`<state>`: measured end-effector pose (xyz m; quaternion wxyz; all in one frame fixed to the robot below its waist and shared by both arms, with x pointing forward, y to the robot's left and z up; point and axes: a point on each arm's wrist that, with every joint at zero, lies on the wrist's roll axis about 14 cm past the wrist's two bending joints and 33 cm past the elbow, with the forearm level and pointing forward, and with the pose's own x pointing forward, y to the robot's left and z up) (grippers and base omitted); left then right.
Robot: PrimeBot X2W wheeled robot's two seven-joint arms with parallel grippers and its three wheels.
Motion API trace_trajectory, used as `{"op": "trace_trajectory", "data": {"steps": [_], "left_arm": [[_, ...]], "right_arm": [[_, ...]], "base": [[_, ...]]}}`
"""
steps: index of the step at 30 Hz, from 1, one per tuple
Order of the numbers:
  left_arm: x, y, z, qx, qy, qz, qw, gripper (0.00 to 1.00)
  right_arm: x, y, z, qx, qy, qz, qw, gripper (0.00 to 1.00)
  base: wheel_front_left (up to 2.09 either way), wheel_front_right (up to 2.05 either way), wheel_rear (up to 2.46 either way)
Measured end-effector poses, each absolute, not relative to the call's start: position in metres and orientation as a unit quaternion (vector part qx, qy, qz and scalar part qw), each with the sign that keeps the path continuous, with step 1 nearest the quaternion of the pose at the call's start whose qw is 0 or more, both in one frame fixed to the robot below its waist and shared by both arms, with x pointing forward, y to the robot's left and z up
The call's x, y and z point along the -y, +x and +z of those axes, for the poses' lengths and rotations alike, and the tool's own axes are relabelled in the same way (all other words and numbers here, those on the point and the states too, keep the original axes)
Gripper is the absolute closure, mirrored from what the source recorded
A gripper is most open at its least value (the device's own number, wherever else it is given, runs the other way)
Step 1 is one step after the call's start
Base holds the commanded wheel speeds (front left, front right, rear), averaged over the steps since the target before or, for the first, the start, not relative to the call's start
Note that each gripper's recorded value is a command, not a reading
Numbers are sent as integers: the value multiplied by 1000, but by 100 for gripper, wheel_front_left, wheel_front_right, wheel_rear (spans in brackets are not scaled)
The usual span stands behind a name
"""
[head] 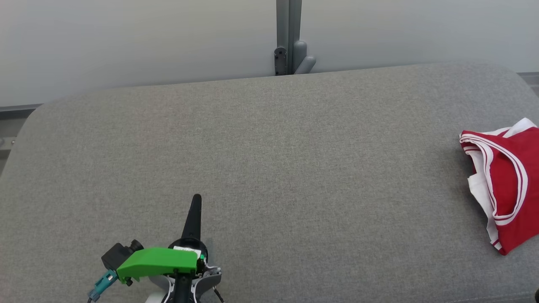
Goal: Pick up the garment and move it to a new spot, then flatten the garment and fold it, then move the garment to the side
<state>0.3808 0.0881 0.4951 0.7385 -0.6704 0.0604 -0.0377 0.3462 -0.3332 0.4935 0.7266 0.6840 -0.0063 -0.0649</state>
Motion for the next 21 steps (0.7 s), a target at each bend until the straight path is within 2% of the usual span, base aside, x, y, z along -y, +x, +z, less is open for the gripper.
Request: {"op": "trace_trajectory", "data": {"steps": [12,21], "left_arm": [[-84,385,494,-61,-703,-30,708,100],[-84,385,495,-60,-705,-31,706,100]], "right_arm": [[338,346,498,25,715,-49,697,100],[339,346,498,26,716,-48,696,100]], "base": [[0,0,0],[0,0,0]]}}
